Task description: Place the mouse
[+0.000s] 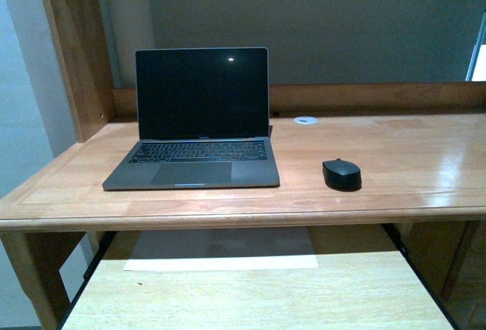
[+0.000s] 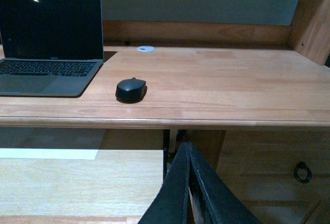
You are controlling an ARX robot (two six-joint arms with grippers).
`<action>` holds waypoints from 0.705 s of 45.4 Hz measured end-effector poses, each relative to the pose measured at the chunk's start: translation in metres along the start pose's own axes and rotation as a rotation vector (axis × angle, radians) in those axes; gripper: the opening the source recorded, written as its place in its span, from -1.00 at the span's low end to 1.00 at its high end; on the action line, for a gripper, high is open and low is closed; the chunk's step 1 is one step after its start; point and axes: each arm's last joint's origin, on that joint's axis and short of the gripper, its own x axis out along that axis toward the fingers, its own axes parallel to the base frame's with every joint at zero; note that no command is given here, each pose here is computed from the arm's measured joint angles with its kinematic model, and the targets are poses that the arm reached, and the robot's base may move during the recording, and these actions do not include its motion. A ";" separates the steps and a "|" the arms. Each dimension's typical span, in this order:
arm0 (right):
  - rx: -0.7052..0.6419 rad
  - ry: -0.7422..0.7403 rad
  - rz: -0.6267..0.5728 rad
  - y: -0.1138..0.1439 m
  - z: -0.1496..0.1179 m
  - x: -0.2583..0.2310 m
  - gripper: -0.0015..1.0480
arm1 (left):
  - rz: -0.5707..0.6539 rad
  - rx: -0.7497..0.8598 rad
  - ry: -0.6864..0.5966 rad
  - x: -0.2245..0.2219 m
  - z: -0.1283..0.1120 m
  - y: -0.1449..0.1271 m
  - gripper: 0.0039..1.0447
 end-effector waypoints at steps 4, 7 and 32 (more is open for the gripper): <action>0.000 -0.005 0.000 0.000 0.000 -0.004 -0.96 | 0.000 0.000 0.000 0.000 0.000 0.000 0.88; 0.000 -0.005 0.000 0.000 0.001 -0.008 -0.96 | 0.000 0.000 0.000 0.000 0.000 0.000 0.88; 0.000 -0.030 0.000 0.000 0.008 -0.028 -0.96 | 0.000 0.000 0.000 0.000 0.000 0.000 0.88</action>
